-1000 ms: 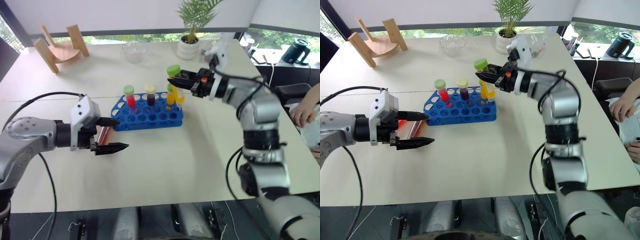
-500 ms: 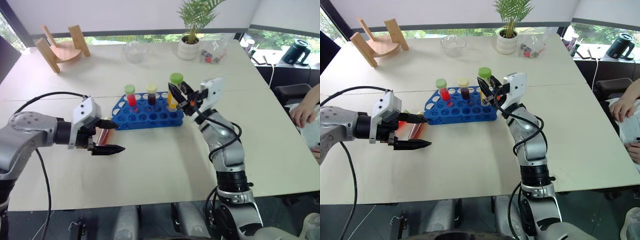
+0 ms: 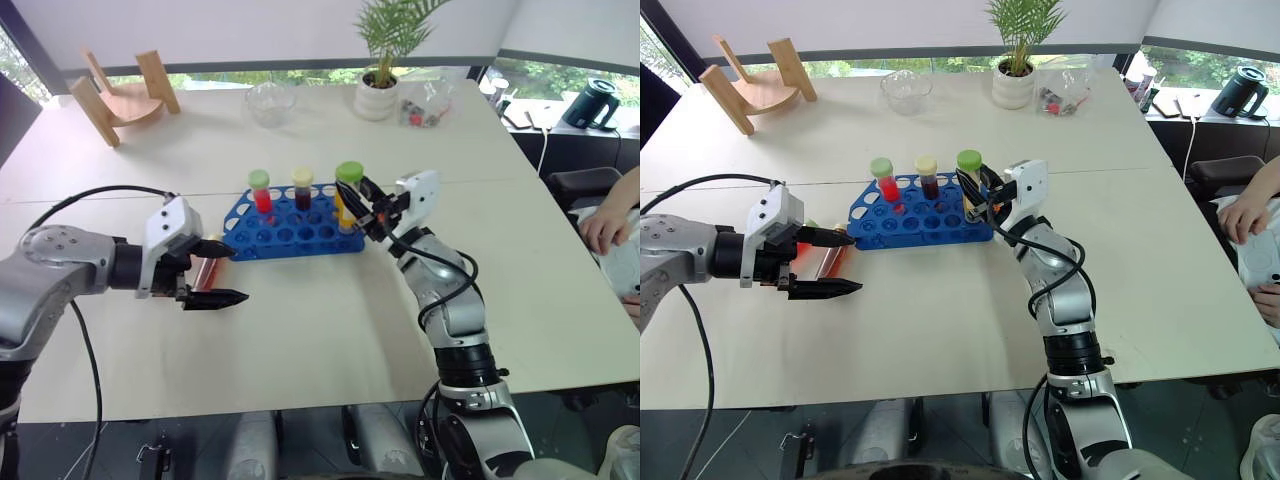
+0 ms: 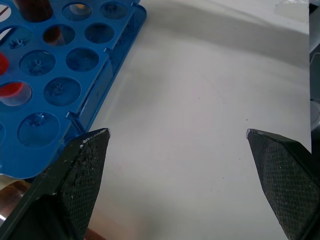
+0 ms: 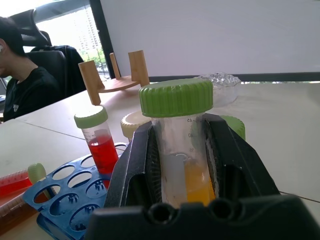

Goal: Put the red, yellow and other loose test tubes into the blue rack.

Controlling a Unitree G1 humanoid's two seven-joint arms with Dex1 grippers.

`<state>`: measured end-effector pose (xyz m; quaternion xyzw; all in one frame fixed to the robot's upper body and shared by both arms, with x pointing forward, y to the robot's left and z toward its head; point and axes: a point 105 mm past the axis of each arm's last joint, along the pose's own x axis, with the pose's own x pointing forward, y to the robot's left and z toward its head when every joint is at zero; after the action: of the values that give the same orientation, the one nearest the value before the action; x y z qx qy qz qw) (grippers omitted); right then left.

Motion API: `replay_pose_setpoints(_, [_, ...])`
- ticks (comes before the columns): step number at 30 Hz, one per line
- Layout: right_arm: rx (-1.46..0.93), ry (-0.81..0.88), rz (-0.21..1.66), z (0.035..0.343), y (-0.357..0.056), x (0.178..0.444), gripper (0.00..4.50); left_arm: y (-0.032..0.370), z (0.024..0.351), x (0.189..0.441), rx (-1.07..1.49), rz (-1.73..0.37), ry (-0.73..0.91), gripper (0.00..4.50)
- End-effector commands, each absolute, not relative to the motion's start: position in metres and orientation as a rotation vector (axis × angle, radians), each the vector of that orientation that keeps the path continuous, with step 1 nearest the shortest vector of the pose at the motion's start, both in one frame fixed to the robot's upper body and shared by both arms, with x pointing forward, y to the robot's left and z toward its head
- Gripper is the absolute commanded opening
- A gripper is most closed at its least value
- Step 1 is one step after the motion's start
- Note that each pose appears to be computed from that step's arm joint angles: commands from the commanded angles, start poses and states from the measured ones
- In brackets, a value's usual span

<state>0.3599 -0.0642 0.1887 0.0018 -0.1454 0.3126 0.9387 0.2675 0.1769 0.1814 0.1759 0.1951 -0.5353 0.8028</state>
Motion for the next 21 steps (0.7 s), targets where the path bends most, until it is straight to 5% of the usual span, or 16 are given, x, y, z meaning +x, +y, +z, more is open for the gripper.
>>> replay_pose_setpoints(1, [-0.01,-0.298,0.653,0.184,-0.062,0.354,0.78,0.178,0.185,0.268,0.387,-1.135,0.394,4.5])
replay_pose_setpoints(21, [-0.06,-0.327,0.609,0.174,-0.066,0.355,0.78,0.173,0.182,0.273,0.38,-1.142,0.381,4.5])
